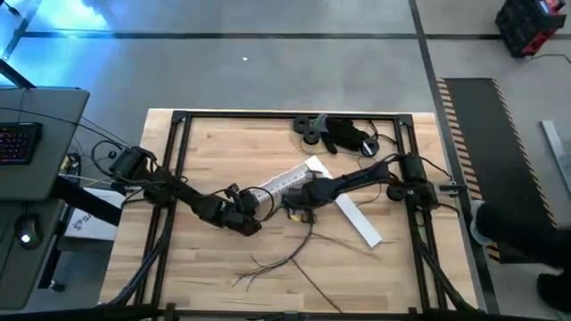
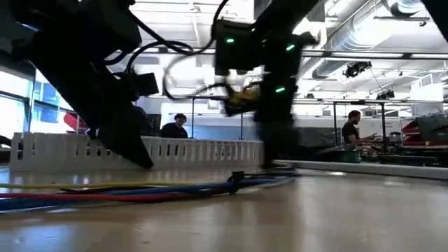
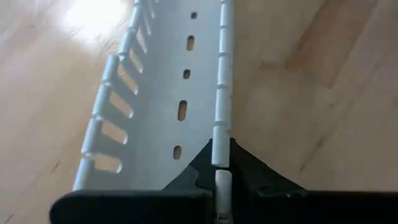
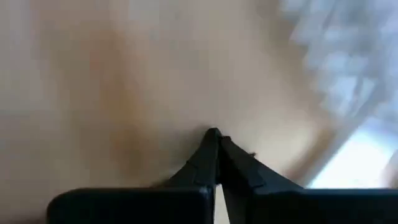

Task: Ziptie cables
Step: Put the zip tied wire cables on the white cable duct

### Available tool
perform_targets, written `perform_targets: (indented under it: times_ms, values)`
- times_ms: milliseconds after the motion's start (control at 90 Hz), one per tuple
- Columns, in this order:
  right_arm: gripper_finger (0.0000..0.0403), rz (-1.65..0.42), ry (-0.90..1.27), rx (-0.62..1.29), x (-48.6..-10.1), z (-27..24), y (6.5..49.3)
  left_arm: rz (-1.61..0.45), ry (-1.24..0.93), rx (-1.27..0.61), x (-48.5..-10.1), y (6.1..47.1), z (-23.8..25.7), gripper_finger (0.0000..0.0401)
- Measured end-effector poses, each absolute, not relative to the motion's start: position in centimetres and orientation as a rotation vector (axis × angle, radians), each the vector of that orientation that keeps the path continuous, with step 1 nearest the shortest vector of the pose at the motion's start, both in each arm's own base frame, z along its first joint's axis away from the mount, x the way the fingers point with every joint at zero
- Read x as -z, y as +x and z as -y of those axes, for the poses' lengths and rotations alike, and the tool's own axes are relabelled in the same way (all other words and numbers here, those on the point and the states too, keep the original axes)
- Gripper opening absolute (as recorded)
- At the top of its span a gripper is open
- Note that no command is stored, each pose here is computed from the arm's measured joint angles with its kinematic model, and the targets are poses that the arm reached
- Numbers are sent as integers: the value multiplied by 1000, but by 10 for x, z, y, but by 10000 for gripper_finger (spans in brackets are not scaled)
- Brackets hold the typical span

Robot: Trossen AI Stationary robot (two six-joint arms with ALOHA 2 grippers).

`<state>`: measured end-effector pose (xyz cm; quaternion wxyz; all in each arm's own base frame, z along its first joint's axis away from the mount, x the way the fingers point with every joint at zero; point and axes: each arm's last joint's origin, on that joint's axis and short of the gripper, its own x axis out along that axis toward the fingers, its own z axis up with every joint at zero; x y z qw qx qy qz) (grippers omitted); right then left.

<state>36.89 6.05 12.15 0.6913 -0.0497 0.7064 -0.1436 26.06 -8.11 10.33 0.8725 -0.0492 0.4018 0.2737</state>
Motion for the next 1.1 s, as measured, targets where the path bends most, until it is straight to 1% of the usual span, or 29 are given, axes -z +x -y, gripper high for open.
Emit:
perform_targets:
  times_ms: [89, 211, 289, 378, 556, 644, 767, 933, 1022, 1100]
  values:
    - [0, -1676, -2, 330, -123, -90, 353, -837, -71, -518, -105, 263, 84, 0]
    - [0, -1763, 51, 308, -122, -126, 335, -831, -63, -417, -107, 267, 88, 0]
    - [0, -1757, 111, 315, -122, -143, 329, -830, -46, -344, -109, 270, 91, 4]
    - [0, -1719, 136, 359, -121, -159, 324, -825, 0, -280, -110, 271, 95, 19]
    - [0, -1548, 94, 501, -133, -182, 310, -828, 25, -204, -117, 271, 97, 77]
    - [1, -1446, 67, 465, -150, -195, 302, -813, 19, -202, -125, 269, 96, 110]
    - [16, -1269, -93, 355, -193, -209, 281, -775, -3, -189, -148, 267, 95, 143]
    - [59, -1038, -224, 204, -248, -226, 243, -719, -81, -92, -184, 262, 101, 158]
    - [81, -887, -264, 118, -263, -238, 224, -673, -61, 43, -199, 256, 115, 156]
    - [99, -791, -237, 95, -269, -239, 208, -664, 2, 126, -202, 250, 128, 149]
